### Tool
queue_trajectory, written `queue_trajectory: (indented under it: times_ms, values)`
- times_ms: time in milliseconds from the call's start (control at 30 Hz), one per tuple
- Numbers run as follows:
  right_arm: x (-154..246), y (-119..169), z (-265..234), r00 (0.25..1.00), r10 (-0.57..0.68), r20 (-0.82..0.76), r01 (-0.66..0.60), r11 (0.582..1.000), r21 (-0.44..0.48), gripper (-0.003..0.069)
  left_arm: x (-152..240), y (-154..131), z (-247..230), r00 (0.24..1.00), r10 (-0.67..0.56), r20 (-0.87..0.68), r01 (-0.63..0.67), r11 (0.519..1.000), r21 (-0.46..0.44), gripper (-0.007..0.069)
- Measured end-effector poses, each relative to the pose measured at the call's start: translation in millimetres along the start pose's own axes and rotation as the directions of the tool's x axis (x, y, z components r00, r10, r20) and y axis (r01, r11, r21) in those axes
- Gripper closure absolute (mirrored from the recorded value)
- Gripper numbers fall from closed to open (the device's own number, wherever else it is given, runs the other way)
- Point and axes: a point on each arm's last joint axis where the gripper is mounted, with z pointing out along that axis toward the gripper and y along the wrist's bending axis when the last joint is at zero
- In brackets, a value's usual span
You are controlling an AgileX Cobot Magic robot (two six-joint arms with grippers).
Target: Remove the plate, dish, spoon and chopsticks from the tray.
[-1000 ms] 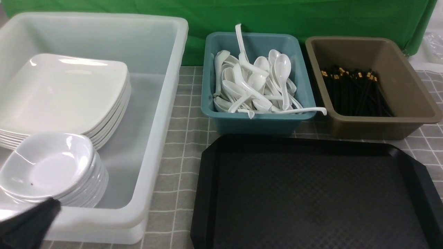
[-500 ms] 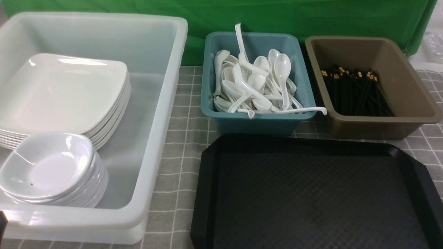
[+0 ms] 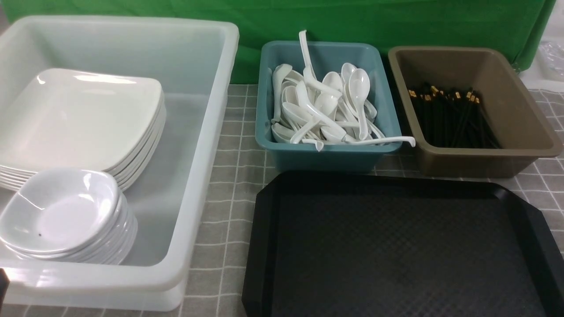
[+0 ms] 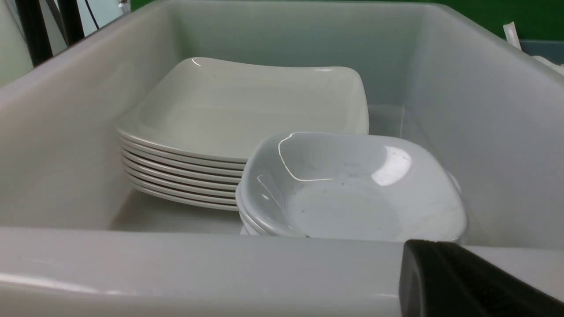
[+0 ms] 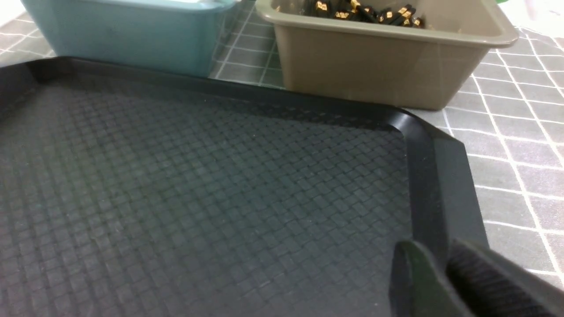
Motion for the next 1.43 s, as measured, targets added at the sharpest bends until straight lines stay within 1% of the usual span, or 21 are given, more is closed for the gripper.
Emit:
queue_trajectory:
  times_ms: [533, 867, 1433]
  values:
    - [0.0, 0.0, 0.0, 1.000, 0.000, 0.000, 0.000, 1.000, 0.000, 0.0477, 0.0, 0.0, 0.0, 1.000, 0.001, 0.000, -0.001, 1.000, 0.000, 0.0615]
    - [0.0, 0.0, 0.0, 1.000, 0.000, 0.000, 0.000, 1.000, 0.000, 0.0445, 0.0, 0.0, 0.0, 1.000, 0.002, 0.000, -0.002, 1.000, 0.000, 0.0615]
    - [0.0, 0.0, 0.0, 1.000, 0.000, 0.000, 0.000, 1.000, 0.000, 0.0425, 0.0, 0.0, 0.0, 1.000, 0.003, 0.000, -0.003, 1.000, 0.000, 0.0615]
